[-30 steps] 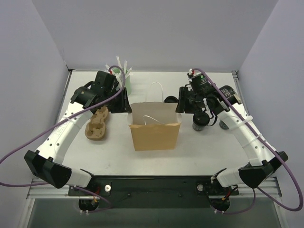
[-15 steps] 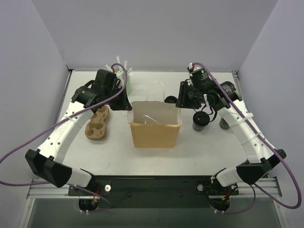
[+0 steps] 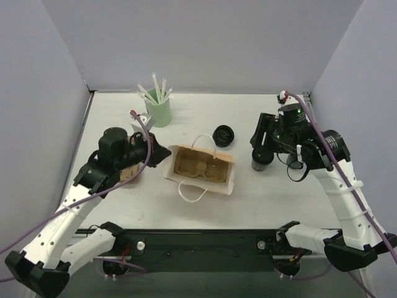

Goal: Pack the takeout coffee

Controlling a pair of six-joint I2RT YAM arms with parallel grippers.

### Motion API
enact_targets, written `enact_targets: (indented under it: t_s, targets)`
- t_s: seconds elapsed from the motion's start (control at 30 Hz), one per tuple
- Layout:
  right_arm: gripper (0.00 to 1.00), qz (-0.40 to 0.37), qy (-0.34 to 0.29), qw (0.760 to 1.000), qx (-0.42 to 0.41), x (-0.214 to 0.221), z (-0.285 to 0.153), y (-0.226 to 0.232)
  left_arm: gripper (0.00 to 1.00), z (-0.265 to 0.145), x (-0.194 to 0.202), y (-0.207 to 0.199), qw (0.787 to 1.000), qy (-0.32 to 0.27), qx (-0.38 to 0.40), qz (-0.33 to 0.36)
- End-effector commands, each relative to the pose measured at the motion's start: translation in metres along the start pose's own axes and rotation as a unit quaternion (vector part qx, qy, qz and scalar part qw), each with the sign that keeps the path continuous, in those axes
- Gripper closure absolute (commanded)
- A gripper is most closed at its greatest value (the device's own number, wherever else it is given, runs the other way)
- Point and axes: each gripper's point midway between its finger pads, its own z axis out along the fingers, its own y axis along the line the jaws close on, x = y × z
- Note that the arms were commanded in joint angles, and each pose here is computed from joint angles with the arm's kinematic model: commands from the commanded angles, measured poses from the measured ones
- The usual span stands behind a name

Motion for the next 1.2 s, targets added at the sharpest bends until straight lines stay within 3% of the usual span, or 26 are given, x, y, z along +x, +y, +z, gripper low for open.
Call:
enact_targets:
  t_s: [0.0, 0.23, 0.5, 0.63, 0.8, 0.9, 0.93, 1.0, 1.07, 1.1, 1.17]
  targets:
    - [0.44, -0.010, 0.014, 0.999, 0.041, 0.017, 0.006, -0.024, 1.00, -0.011, -0.031, -0.025, 0.990, -0.100, 0.064, 0.075]
    - [0.46, 0.001, 0.016, 0.999, 0.048, 0.016, 0.015, -0.026, 1.00, -0.011, -0.012, -0.018, 0.994, -0.058, 0.050, 0.073]
    - [0.46, -0.003, 0.063, 0.993, 0.097, 0.015, 0.054, -0.057, 1.00, -0.023, -0.007, -0.014, 0.997, -0.045, 0.029, 0.062]
    - [0.51, -0.011, 0.076, 0.997, 0.002, 0.007, 0.059, -0.018, 1.00, -0.028, -0.002, -0.017, 0.997, -0.035, 0.035, 0.054]
    - [0.56, -0.061, 0.018, 0.991, -0.114, -0.019, 0.017, 0.047, 1.00, -0.029, -0.004, -0.014, 0.999, -0.019, 0.014, 0.033]
    - [0.55, -0.043, 0.039, 0.992, -0.113, -0.012, 0.013, 0.053, 1.00, -0.030, -0.010, -0.005, 0.999, -0.001, -0.033, -0.014]
    - [0.52, -0.030, 0.044, 0.993, -0.110, -0.010, 0.012, 0.054, 1.00, -0.030, -0.015, -0.004, 0.997, 0.001, -0.053, -0.061]
    - [0.50, 0.003, 0.049, 0.994, -0.098, -0.007, 0.008, 0.051, 1.00, -0.038, 0.004, 0.017, 0.983, 0.034, -0.130, -0.121]
    - [0.48, 0.015, 0.057, 0.994, -0.095, -0.002, 0.004, 0.050, 1.00, -0.042, 0.010, 0.010, 0.973, 0.044, -0.133, -0.182]
    - [0.47, 0.021, 0.062, 0.994, -0.091, -0.001, 0.003, 0.049, 0.98, -0.046, 0.013, 0.006, 0.971, 0.049, -0.132, -0.195]
    - [0.46, 0.022, 0.075, 0.994, -0.075, 0.001, -0.001, 0.045, 0.84, -0.056, 0.010, -0.007, 0.968, 0.038, -0.114, -0.218]
